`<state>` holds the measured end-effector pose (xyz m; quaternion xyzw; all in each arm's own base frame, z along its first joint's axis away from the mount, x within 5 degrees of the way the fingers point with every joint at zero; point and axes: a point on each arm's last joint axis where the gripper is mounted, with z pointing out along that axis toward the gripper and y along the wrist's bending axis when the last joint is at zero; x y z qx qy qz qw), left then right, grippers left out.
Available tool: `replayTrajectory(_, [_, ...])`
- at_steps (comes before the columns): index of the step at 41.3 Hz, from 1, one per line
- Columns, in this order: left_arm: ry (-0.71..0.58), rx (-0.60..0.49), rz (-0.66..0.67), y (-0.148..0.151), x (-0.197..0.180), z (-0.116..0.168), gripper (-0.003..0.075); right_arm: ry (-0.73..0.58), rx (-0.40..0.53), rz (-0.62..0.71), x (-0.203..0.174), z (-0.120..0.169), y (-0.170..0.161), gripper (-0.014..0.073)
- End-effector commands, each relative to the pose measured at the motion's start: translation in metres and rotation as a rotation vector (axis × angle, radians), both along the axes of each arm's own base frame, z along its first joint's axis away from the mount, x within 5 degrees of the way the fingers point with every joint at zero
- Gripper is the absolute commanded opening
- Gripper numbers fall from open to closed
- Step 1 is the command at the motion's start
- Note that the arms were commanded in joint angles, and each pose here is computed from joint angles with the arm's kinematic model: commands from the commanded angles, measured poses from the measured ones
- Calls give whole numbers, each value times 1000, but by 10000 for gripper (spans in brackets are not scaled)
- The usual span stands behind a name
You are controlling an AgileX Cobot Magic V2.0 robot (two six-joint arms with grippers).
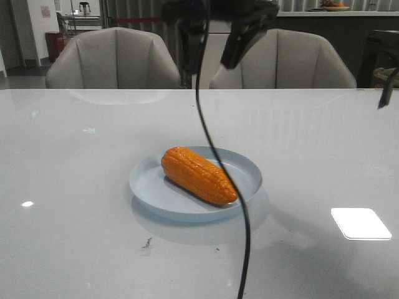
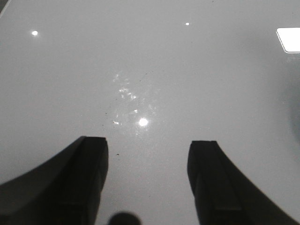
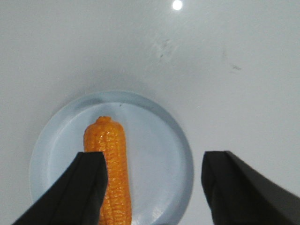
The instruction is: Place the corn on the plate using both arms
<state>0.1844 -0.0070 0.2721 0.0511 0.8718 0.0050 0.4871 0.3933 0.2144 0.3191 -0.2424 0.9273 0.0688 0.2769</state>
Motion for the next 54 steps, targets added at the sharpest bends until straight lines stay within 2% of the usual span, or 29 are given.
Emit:
replayTrajectory(1, [-104, -4, 3, 0, 3, 16, 440, -181, 110, -49, -21, 80, -33, 542])
replayTrajectory(8, [-104, -4, 3, 0, 3, 16, 440, -261, 131, -129, -41, 119, -79, 542])
replayTrajectory(13, [-104, -4, 3, 0, 3, 16, 440, -284, 123, -204, -56, 126, -115, 542])
replayTrajectory(21, [-104, -4, 3, 0, 3, 16, 440, -310, 108, -348, -86, 109, -170, 542])
replayTrajectory(29, [-104, -4, 3, 0, 3, 16, 440, -303, 83, -487, -133, 70, -213, 542])
replayTrajectory(37, [-111, -4, 3, 0, 4, 17, 440, -303, 64, -497, -182, 31, -219, 540])
replayTrajectory(44, [-111, -4, 3, 0, 4, 17, 440, -266, 117, -511, -216, -4, -215, 540])
replayTrajectory(54, [-115, -4, 3, 0, 4, 17, 437, -240, 120, -513, -230, -14, -214, 540])
